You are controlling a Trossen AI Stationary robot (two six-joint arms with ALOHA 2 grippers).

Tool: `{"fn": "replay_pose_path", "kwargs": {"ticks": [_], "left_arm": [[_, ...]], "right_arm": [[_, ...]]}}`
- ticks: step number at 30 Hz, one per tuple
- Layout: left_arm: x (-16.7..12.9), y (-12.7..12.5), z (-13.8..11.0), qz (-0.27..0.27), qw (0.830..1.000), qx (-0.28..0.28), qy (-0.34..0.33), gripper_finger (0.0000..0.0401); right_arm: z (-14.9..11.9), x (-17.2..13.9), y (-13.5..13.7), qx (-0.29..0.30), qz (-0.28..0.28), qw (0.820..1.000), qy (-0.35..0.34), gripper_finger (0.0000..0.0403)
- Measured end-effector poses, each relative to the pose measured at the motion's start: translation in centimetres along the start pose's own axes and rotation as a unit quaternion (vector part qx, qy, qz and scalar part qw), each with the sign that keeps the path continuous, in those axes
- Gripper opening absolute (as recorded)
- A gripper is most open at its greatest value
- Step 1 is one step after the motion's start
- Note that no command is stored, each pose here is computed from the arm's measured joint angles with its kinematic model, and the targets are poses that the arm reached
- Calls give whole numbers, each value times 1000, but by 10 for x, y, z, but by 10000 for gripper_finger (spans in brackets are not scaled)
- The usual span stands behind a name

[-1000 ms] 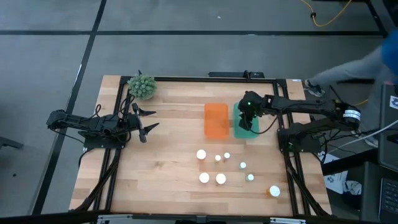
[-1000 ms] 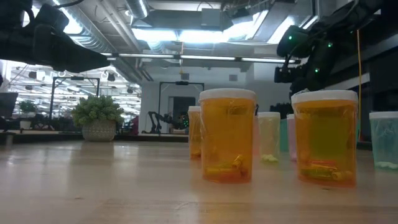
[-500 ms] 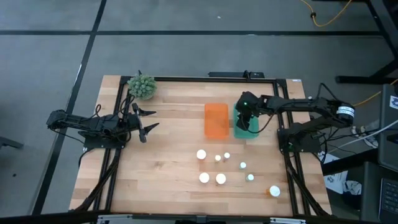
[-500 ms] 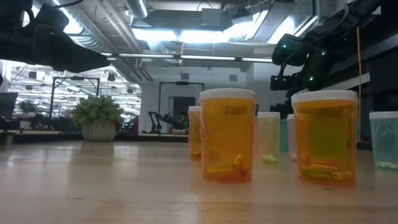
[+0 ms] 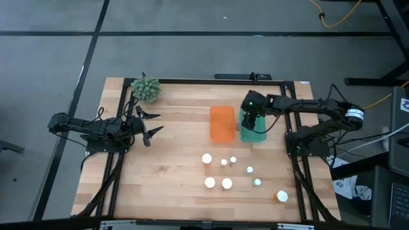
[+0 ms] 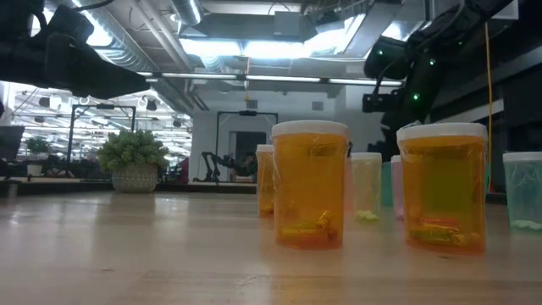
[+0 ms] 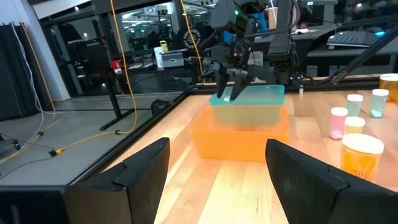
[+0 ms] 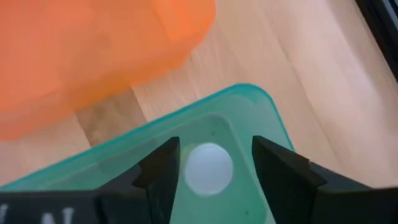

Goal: Pick and place medicine bottles into bin by pill shape (circle, oval)
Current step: Put the top small green pill bottle into the green bin

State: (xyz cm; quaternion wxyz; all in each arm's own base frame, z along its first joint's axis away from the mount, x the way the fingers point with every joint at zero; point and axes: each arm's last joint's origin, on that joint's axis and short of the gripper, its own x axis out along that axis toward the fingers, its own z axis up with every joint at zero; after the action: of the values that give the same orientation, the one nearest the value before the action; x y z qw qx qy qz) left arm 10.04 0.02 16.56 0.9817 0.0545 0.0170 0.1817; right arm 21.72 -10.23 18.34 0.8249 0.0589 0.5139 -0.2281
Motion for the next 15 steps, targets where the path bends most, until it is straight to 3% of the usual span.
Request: {"fn": "replay_pose_path", "kwargs": {"ticks": [7,15], "left_arm": [[0,0,0,0,1000,0,0,257],[0,0,0,0,1000,0,0,257]], "right_arm": [[13,-19,-3,16,4,999,32,216],[5,-64,14,37,71,994,74,216]]}}
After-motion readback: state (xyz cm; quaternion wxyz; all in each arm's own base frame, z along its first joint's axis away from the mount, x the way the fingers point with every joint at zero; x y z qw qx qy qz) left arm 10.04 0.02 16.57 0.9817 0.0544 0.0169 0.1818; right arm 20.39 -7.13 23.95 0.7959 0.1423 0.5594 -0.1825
